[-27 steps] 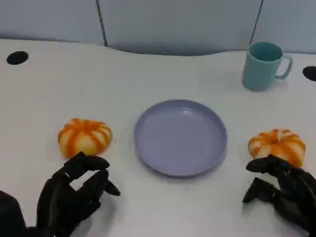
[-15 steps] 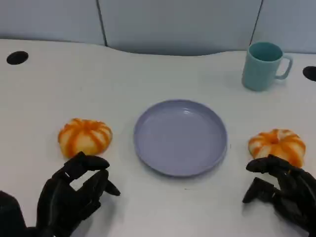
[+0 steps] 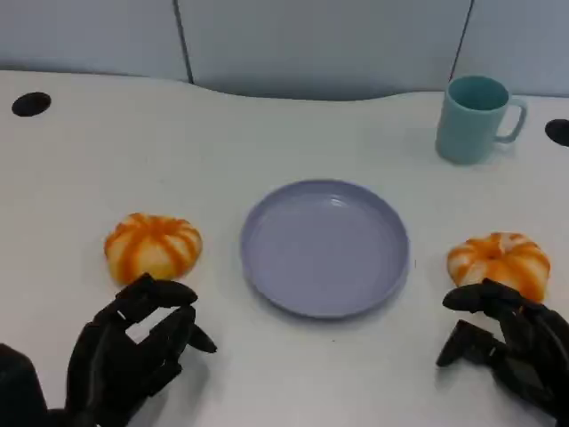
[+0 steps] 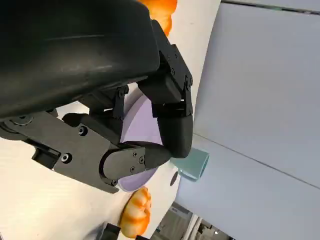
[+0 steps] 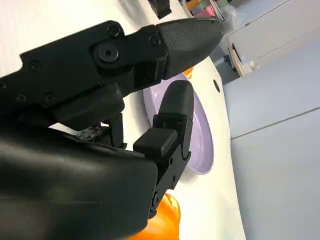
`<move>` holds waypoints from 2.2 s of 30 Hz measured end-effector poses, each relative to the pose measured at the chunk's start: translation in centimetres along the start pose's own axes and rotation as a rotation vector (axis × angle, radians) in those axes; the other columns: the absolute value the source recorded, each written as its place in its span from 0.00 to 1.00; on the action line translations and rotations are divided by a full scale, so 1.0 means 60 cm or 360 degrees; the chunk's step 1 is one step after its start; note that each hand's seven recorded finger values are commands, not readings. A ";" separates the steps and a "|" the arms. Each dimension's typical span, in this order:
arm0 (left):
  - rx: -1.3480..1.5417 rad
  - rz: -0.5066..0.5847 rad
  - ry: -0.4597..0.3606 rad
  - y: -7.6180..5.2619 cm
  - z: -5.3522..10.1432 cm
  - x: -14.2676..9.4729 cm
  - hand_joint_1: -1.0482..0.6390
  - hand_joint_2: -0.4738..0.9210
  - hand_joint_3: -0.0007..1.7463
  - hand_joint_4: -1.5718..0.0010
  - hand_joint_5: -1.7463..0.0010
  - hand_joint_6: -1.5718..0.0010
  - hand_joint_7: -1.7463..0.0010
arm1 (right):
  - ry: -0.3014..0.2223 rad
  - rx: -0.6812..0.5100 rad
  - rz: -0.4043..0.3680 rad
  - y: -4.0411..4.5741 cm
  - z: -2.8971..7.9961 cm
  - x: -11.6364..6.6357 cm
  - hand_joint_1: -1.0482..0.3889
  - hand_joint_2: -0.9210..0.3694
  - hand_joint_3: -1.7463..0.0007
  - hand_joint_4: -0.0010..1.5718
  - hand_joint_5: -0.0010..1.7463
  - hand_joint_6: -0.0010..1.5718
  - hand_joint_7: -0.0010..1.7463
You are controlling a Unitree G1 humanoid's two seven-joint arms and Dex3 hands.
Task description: Grasp the bread from the table and place it into the plate.
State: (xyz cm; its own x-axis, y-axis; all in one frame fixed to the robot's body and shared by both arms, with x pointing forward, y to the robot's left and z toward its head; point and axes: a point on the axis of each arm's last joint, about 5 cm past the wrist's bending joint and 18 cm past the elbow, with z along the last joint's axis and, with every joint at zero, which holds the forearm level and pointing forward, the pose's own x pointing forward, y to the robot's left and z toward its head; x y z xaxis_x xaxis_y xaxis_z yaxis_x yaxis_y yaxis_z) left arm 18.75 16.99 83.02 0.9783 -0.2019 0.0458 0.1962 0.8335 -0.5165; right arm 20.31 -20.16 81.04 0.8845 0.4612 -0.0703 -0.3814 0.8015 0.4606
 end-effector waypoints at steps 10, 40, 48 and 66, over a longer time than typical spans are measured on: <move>-0.0002 0.0001 0.0001 0.000 0.000 0.000 0.46 0.84 0.35 0.55 0.13 0.54 0.35 | -0.0001 0.0001 0.0003 0.000 0.000 0.000 0.39 0.00 0.90 0.40 0.81 0.41 0.56; 0.1215 -0.0284 -0.0294 -0.001 0.087 0.029 0.35 1.00 0.03 0.69 0.76 0.65 1.00 | -0.0014 0.0000 -0.0014 0.004 -0.002 0.004 0.40 0.00 0.91 0.39 0.81 0.42 0.55; 0.2038 -0.0380 -0.0511 -0.016 0.140 0.060 0.25 1.00 0.07 0.79 0.88 0.78 1.00 | -0.0018 0.0006 -0.0014 0.005 -0.003 0.006 0.40 0.00 0.91 0.41 0.80 0.43 0.54; 0.3204 -0.0458 -0.0233 -0.052 0.173 0.108 0.11 1.00 0.03 1.00 1.00 0.97 1.00 | -0.0020 0.0020 -0.0010 0.009 -0.004 0.007 0.39 0.00 0.92 0.41 0.80 0.44 0.53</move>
State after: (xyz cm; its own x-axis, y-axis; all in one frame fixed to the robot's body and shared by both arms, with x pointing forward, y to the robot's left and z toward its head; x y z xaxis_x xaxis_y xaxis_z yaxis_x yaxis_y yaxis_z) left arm 25.16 18.45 93.80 0.8886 -0.4565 0.0444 -0.0054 0.0865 0.9962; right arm 20.42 -19.47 81.06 0.8902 0.4514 -0.0618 -0.3727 0.7995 0.4711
